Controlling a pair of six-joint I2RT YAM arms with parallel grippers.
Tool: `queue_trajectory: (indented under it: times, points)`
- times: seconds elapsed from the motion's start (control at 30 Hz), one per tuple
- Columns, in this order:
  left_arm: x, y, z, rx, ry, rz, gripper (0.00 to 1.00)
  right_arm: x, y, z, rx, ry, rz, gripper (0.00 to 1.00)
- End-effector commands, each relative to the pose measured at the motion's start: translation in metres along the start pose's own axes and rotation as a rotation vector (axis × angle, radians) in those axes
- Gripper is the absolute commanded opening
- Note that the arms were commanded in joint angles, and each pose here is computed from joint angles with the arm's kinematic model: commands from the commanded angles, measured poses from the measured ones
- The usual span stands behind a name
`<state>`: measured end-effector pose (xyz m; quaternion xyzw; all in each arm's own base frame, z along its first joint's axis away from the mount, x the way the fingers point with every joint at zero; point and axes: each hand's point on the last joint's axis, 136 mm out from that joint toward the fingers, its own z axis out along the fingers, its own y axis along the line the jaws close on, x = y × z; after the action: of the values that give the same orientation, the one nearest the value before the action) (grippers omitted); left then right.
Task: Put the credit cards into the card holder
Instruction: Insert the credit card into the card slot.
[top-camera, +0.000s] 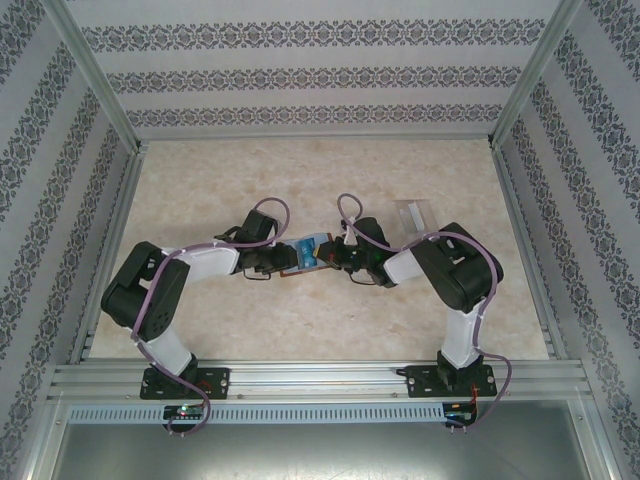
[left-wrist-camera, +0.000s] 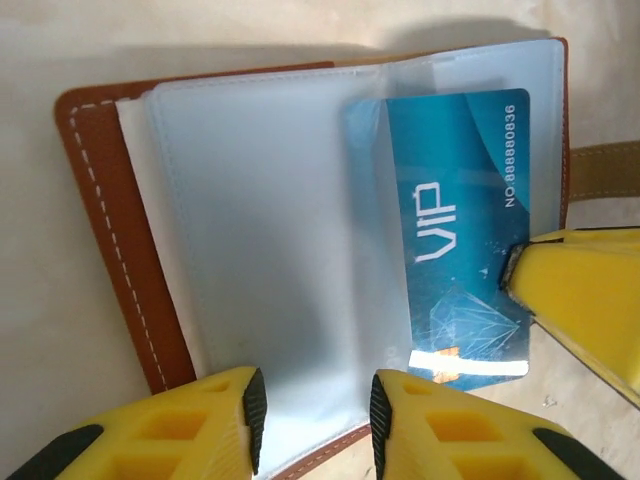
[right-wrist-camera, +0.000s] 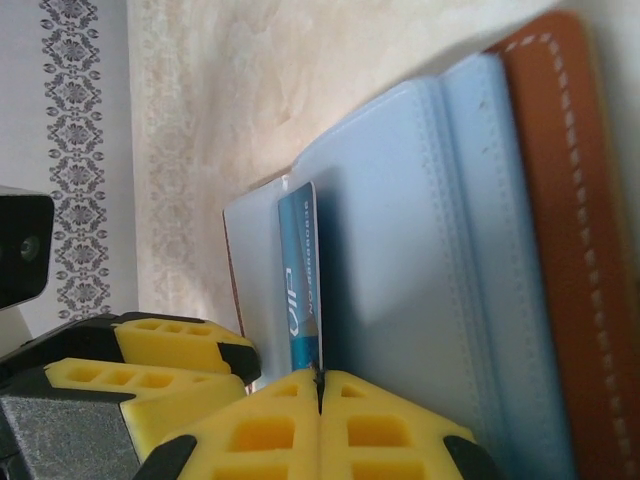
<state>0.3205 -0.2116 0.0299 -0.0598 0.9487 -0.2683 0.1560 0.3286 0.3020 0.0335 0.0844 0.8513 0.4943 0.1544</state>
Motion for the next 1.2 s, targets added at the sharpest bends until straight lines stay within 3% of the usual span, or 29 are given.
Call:
queue_trajectory:
  times: [0.0,0.2,0.43,0.57,1.17]
  points:
    - [0.012,0.030,-0.013,-0.082,0.024,-0.057,0.37,0.006,0.001,0.008,-0.015,0.028,-0.011,0.00]
    - [0.015,0.048,-0.016,-0.091,0.026,-0.112,0.35,0.009,0.006,0.016,-0.023,0.052,-0.017,0.00]
    - [0.011,0.058,-0.011,-0.127,-0.012,-0.115,0.11,0.011,0.013,0.024,-0.038,0.076,-0.028,0.00]
    - [0.011,0.060,-0.001,-0.144,0.027,-0.093,0.03,0.014,0.017,0.029,-0.046,0.096,-0.033,0.00]
    - [0.011,0.060,0.003,-0.135,0.035,-0.069,0.00,0.032,0.019,0.053,-0.044,0.170,-0.036,0.00]
